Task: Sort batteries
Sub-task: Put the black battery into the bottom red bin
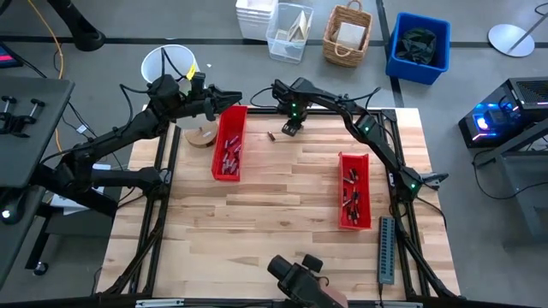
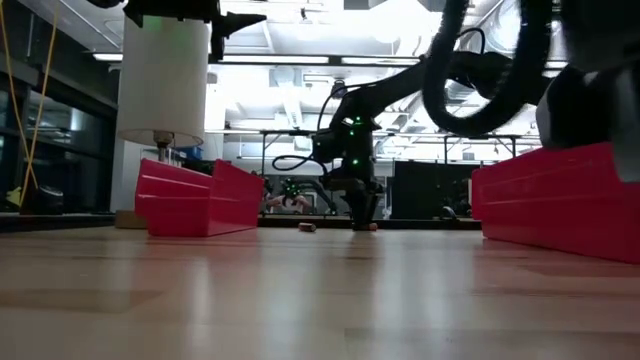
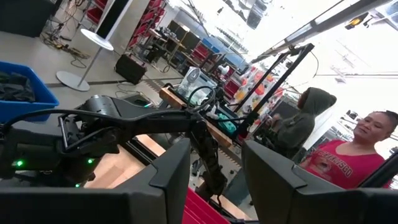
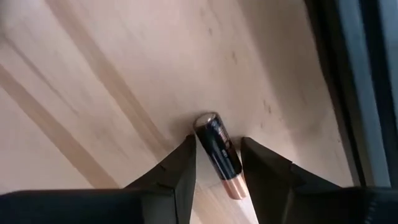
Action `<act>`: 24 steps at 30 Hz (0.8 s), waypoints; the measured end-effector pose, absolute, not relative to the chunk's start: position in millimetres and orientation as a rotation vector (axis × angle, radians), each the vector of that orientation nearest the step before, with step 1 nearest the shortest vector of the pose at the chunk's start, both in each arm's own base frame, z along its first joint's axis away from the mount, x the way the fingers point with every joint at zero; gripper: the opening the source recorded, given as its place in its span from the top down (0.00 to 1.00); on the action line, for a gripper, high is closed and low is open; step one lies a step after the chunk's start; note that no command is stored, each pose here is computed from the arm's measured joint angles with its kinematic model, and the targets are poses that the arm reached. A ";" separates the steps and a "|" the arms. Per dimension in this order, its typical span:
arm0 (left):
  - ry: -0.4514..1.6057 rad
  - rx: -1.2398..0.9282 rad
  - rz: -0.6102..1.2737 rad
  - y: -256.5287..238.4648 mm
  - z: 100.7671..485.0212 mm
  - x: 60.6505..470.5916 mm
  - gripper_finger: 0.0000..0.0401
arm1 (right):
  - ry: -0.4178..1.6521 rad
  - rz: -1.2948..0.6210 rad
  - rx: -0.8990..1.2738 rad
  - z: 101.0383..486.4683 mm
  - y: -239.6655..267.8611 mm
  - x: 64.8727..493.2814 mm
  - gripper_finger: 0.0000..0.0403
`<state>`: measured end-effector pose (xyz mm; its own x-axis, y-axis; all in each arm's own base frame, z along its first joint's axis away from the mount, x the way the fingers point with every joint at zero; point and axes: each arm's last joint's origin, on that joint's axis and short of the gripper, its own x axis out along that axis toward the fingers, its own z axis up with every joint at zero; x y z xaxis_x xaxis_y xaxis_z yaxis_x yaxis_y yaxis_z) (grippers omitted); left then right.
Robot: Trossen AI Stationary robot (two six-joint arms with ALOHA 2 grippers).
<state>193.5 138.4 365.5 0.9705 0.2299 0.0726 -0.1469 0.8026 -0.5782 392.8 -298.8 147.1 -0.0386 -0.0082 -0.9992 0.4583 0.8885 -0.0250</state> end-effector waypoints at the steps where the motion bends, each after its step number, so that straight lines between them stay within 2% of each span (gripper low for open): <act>1: -0.142 -0.607 0.203 138.4 365.5 193.5 0.66 | 1.584 -0.376 0.349 147.1 -298.2 392.4 0.69; 4: -0.142 -0.607 0.202 138.4 365.5 193.6 0.66 | 1.607 -0.351 0.338 147.0 -297.1 390.6 0.74; 8: -0.142 -0.606 0.203 138.4 365.5 193.6 0.66 | 1.633 -0.356 0.360 147.0 -295.5 388.4 0.92; 15: -0.138 -0.571 0.205 138.4 365.5 193.5 0.66 | 1.645 -0.326 0.417 159.1 -283.5 388.0 0.93; 24: -0.132 -0.517 0.208 138.4 365.5 193.5 0.66 | 1.390 -0.252 0.441 256.0 -249.9 384.5 0.93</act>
